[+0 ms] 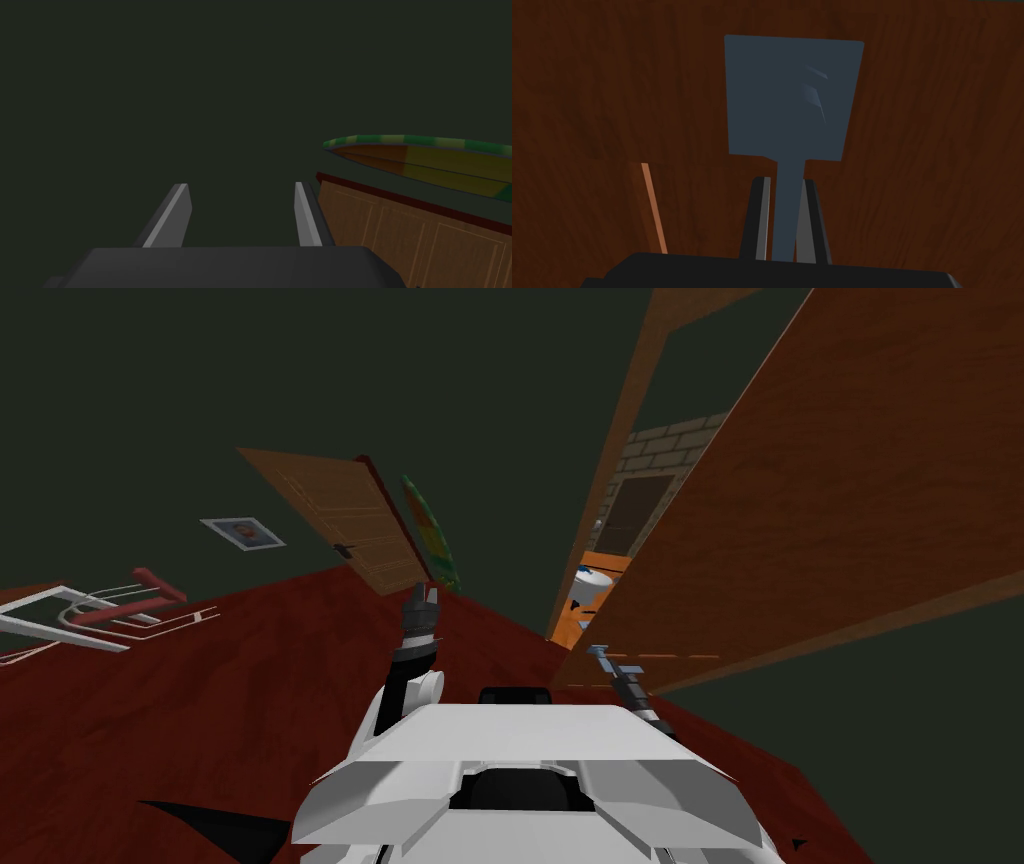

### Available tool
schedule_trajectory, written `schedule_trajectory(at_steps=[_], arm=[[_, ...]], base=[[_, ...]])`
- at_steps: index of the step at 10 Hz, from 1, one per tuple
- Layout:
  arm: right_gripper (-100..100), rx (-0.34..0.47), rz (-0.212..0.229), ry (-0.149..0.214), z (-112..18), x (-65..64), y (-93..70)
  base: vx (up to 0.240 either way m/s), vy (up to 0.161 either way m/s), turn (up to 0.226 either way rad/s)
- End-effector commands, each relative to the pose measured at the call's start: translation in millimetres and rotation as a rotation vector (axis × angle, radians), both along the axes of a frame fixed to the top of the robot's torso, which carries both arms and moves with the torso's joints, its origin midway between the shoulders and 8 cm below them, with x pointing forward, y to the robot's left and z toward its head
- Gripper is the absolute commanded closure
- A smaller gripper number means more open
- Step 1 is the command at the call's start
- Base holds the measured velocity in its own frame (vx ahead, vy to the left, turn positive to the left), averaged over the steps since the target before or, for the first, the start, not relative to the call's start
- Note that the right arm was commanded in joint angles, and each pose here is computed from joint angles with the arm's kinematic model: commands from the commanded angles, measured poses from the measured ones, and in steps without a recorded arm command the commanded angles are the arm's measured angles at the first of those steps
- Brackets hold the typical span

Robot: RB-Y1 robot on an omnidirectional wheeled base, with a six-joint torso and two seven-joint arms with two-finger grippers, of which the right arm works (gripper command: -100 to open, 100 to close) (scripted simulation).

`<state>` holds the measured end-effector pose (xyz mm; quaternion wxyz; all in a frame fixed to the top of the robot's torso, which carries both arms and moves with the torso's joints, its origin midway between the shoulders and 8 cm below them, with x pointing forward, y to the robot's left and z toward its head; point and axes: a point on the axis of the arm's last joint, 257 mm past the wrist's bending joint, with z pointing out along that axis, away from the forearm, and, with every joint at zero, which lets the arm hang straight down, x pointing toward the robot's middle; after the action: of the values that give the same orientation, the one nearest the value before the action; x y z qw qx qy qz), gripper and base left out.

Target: Pull the door open

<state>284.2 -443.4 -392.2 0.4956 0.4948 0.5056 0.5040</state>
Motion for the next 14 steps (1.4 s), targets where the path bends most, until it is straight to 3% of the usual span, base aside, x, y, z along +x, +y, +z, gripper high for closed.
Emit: schedule_trajectory(at_steps=[1,7,14], arm=[[100,0.001,0.006,0.002,-1.2,-7.9,0.5],[100,0.002,0.019,-0.001,-0.3,-23.5,-1.3],[100,0.0,0.0,-0.001,-6.8,23.8,10.8]], base=[[-0.229,-0.07,0.223],[-0.218,-0.073,0.185],[-0.191,-0.052,0.102]])
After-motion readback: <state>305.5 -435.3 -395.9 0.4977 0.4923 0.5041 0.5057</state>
